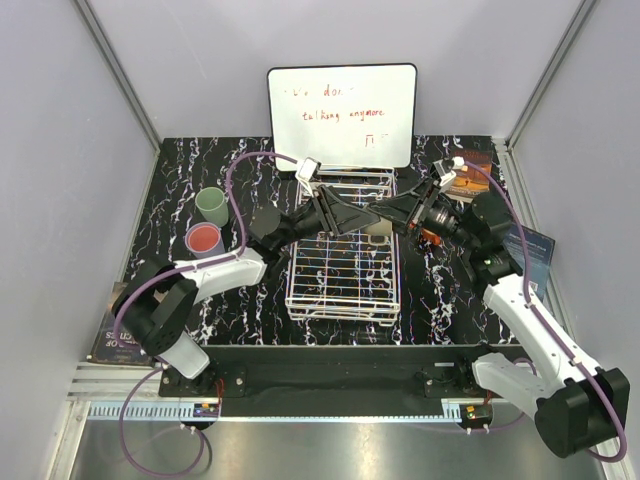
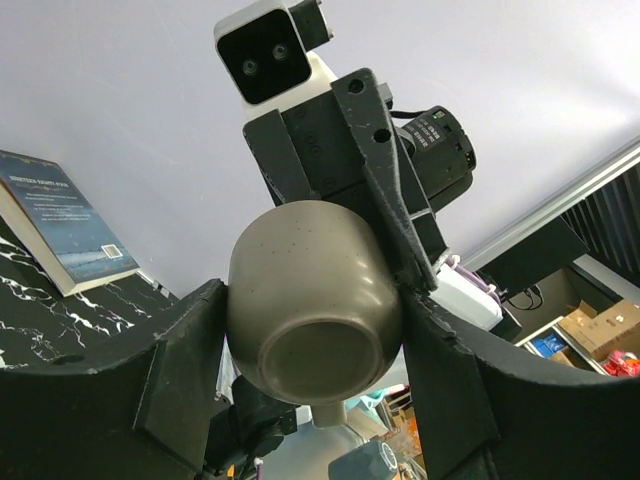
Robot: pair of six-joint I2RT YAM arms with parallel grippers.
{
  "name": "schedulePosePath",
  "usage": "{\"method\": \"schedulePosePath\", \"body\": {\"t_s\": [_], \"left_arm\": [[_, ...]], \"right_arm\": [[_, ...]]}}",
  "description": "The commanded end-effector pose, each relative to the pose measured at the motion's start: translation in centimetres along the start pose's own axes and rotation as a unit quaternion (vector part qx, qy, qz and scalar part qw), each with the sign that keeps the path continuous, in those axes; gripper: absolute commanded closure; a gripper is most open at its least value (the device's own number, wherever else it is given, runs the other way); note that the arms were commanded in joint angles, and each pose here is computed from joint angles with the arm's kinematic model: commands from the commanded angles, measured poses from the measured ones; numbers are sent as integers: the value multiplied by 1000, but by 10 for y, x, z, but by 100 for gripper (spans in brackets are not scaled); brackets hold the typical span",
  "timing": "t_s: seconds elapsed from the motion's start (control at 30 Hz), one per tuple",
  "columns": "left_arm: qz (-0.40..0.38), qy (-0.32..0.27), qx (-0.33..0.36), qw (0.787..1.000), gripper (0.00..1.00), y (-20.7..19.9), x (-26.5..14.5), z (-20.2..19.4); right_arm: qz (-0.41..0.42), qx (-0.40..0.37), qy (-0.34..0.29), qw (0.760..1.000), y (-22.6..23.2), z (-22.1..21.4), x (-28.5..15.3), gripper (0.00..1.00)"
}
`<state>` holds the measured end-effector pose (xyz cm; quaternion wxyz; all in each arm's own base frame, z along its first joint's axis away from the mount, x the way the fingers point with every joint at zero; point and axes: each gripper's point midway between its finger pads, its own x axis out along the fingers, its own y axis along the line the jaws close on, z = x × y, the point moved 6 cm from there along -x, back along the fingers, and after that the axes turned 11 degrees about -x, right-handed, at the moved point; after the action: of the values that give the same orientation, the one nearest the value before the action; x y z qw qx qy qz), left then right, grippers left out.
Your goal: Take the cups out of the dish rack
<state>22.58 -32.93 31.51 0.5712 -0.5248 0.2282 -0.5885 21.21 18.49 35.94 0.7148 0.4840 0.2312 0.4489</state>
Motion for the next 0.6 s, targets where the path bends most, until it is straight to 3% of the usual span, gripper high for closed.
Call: {"method": "schedulePosePath", "body": {"t_s": [0.0,0.1,0.13,0.2,0.27,0.3,0.37,0.4,0.5,0.53,0.57], "left_arm": [[-32,10,28,999,100,-12,4,-1],[-29,11,29,999,100,-11,4,-2],[-29,11,29,999,100,-11,4,-1],[-26,13,26,999,100,-10,4,-2],[-18,12,14,1000,93,-6,2,1],[-14,15,7,1000,79,-3,1,1],[-6,13,-12,1000,61,1,-2,6],[1,19,-23,1000,45,6,-3,6],[20,28,-46,998,27,14,-7,11],[26,27,-49,998,1,16,-8,15],[32,30,-54,998,1,18,-9,16]], "right_arm": [[50,-41,-10,998,25,2,-2,68],[45,-44,-13,998,26,3,-3,83],[44,-43,-11,998,25,2,-3,96],[41,-46,-11,998,26,1,-4,100],[37,-52,-13,998,30,1,-7,100],[35,-69,-14,997,31,1,-8,100],[23,-84,-18,996,39,1,-13,100],[20,-100,-20,995,41,1,-14,100],[8,-127,-26,991,51,3,-20,100],[5,-132,-27,991,55,4,-21,100],[5,-139,-30,990,58,4,-23,100]]}}
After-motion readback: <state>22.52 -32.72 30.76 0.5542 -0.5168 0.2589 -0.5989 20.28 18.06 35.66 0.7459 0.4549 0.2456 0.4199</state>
